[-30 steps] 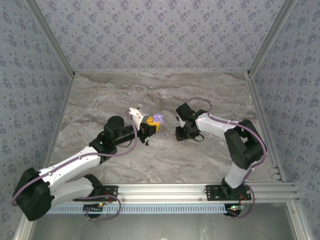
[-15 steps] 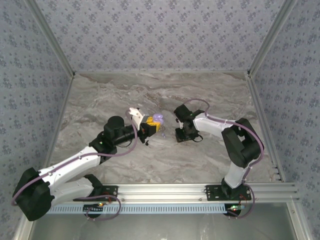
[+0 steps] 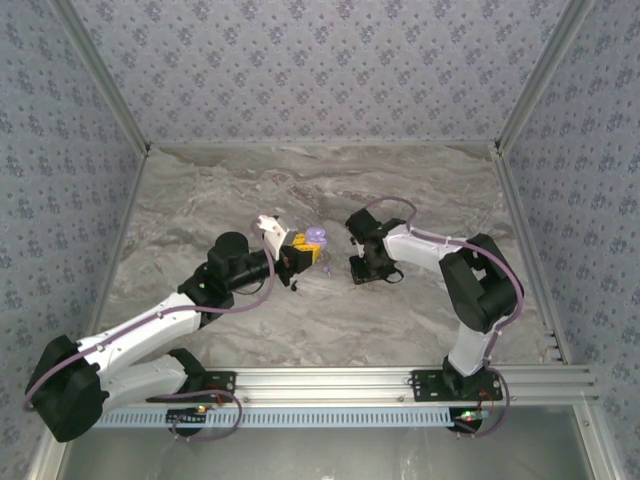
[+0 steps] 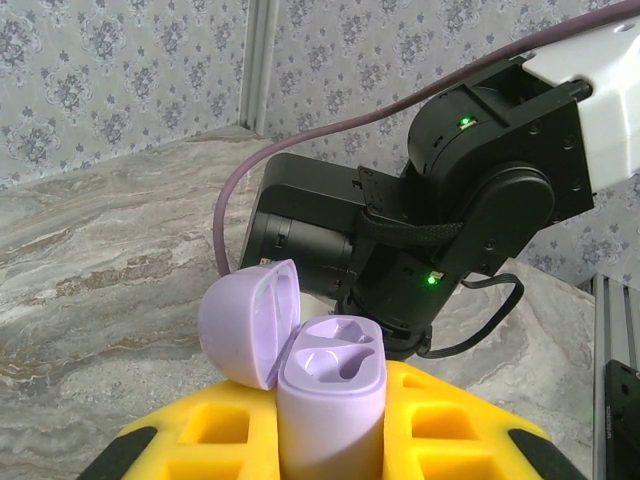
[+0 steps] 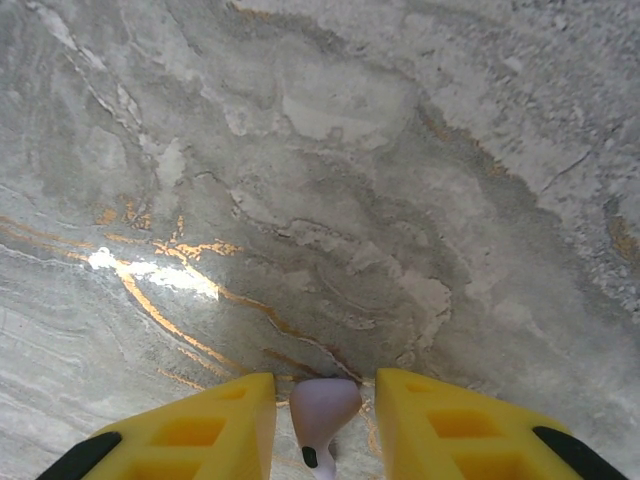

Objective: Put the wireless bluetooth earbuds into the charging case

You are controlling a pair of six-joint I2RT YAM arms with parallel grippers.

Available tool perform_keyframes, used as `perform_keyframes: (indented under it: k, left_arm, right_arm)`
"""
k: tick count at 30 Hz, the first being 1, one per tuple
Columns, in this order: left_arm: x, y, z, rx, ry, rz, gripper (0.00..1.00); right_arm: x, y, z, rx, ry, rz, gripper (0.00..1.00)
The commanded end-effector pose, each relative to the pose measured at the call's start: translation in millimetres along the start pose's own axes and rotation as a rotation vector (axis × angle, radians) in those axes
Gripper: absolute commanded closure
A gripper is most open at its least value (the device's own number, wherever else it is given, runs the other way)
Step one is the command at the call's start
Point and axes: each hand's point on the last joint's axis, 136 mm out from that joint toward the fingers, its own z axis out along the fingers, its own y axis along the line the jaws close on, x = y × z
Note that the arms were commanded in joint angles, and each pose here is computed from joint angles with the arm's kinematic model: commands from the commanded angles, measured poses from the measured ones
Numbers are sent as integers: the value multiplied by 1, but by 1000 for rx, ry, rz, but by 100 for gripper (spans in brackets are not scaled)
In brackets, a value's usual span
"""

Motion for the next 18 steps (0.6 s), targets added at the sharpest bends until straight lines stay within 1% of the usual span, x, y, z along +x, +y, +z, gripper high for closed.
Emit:
perform_keyframes:
  k: [1, 13, 18]
  left_arm:
    - [-9, -4, -2, 8, -31, 19, 86]
    - [-8, -4, -2, 6, -30, 19, 86]
    - [-7, -4, -2, 8, -30, 18, 86]
  right_arm:
    - [1, -1, 4, 36, 21, 6, 68]
    - [7, 0, 15, 95, 41, 10, 69]
    - [8, 3, 20, 102, 46, 14, 72]
